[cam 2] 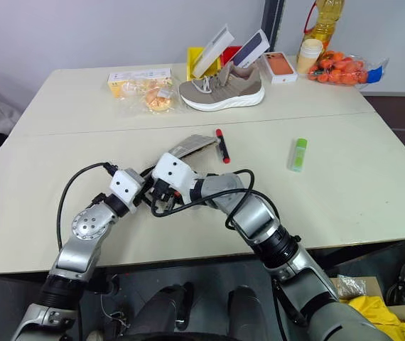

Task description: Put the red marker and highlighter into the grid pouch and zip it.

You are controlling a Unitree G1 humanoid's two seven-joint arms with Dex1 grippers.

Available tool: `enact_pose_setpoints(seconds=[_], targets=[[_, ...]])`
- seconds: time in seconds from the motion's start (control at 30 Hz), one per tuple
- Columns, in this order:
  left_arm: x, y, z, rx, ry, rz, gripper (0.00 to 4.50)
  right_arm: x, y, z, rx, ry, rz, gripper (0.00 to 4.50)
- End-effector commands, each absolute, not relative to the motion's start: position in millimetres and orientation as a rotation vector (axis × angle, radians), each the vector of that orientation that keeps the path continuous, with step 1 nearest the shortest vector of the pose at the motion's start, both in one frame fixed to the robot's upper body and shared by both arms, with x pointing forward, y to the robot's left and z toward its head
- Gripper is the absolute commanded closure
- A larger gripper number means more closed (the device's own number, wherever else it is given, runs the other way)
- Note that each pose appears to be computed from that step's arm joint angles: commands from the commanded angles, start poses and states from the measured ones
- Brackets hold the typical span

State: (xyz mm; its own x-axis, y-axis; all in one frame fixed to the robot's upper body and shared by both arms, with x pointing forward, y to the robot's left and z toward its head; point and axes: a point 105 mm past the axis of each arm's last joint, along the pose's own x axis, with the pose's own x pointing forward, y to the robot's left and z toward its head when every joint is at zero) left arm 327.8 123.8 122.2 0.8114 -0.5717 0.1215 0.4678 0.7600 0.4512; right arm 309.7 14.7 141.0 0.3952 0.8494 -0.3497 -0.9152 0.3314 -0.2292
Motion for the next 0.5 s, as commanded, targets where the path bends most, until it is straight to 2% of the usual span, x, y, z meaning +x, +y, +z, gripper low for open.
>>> enact_pose_setpoints(seconds=[0.03, 0.07, 0.27, 0.5], targets=[[331.4, 139.7, 133.6, 0.452, -0.286, -0.496, 4.5, 334.8, -21.3, 163.4, -0.429, 0.11, 0.982, 0.99], [331.9, 143.4, 133.8, 0.464, -0.284, -0.48, 4.5, 339.7, -29.5, 163.2, -0.428, 0.112, 0.944, 0.56], [338.8, 161.8, 133.1, 0.519, -0.266, -0.367, 4.5, 390.6, -98.5, 158.6, -0.315, 0.148, 0.53, 0.56], [348.2, 152.8, 128.7, 0.493, -0.248, -0.337, 4.5, 418.8, -102.9, 125.8, -0.084, 0.256, 0.376, 0.56]])
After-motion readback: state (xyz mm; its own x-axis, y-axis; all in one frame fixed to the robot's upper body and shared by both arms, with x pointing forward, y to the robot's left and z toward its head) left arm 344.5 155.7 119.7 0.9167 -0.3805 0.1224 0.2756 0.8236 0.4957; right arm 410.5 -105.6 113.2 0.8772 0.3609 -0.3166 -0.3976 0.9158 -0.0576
